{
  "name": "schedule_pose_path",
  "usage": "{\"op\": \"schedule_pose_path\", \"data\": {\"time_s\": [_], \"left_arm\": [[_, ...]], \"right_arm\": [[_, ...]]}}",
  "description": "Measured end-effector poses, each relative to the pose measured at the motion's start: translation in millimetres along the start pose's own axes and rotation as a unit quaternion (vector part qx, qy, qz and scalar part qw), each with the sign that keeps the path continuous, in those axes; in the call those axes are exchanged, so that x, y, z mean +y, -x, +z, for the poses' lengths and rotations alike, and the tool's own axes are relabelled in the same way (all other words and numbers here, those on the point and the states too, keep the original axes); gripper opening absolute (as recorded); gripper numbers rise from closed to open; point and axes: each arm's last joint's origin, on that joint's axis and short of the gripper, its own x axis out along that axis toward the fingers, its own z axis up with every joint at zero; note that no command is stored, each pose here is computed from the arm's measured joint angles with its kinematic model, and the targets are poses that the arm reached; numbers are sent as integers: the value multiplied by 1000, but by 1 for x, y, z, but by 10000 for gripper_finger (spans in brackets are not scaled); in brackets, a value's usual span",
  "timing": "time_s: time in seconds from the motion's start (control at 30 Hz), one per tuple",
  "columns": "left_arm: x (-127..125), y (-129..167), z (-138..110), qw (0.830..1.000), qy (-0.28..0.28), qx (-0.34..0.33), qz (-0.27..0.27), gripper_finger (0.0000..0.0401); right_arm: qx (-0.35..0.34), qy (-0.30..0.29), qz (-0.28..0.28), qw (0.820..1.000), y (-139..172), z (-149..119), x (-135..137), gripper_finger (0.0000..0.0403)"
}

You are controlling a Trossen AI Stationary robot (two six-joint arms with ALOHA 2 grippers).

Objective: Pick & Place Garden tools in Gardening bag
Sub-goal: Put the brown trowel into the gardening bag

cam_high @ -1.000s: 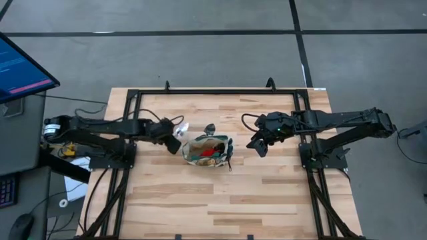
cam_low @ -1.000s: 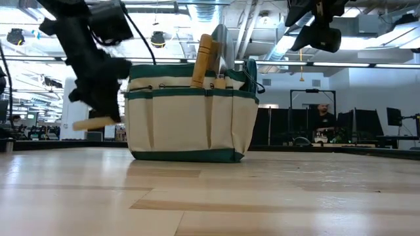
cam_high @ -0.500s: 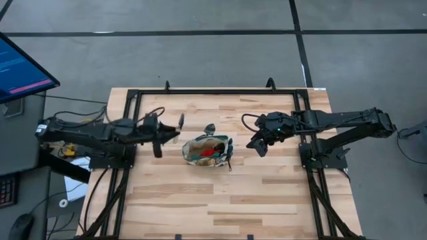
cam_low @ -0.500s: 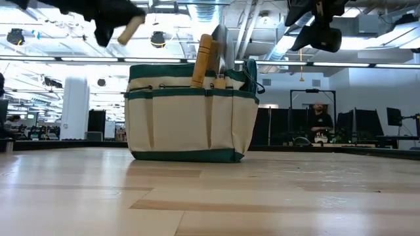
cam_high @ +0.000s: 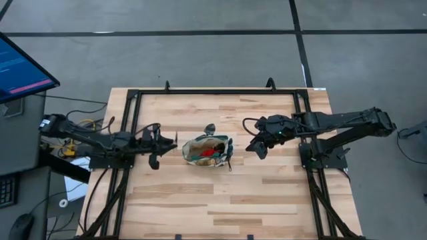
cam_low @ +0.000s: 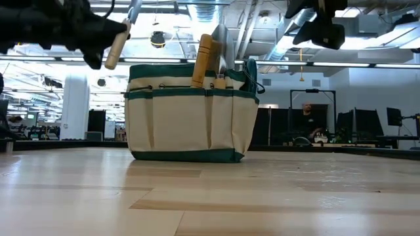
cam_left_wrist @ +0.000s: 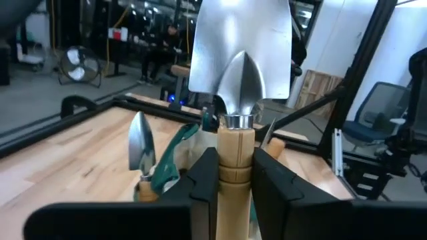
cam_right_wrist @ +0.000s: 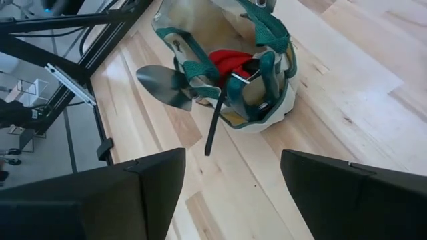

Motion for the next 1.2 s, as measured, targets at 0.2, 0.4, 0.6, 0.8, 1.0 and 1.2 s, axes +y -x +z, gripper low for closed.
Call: {"op": "schedule_pose_path", "data": {"time_s": [0.2, 0.4, 0.6, 0.8, 1.0, 1.2], "left_arm": [[8, 8, -23, 1000, -16, -11, 21, 56], [7, 8, -18, 998, -56, -35, 22, 56], [7, 8, -14, 997, -45, -53, 22, 56], [7, 6, -17, 998, -43, -39, 20, 56], [8, -1, -16, 997, -31, -62, 24, 56], [0, -16, -6, 998, -33, -59, 9, 56]], "right_arm": [[2, 3, 4, 1000, 0, -2, 2, 240], [2, 4, 5, 1000, 0, -3, 3, 240], [-8, 4, 13, 1000, 0, -1, 5, 240], [-44, 17, 32, 998, 1, 5, 10, 240], [-108, 49, 88, 989, 4, 17, 21, 240], [-137, 90, 82, 983, -10, 26, 25, 208]]}}
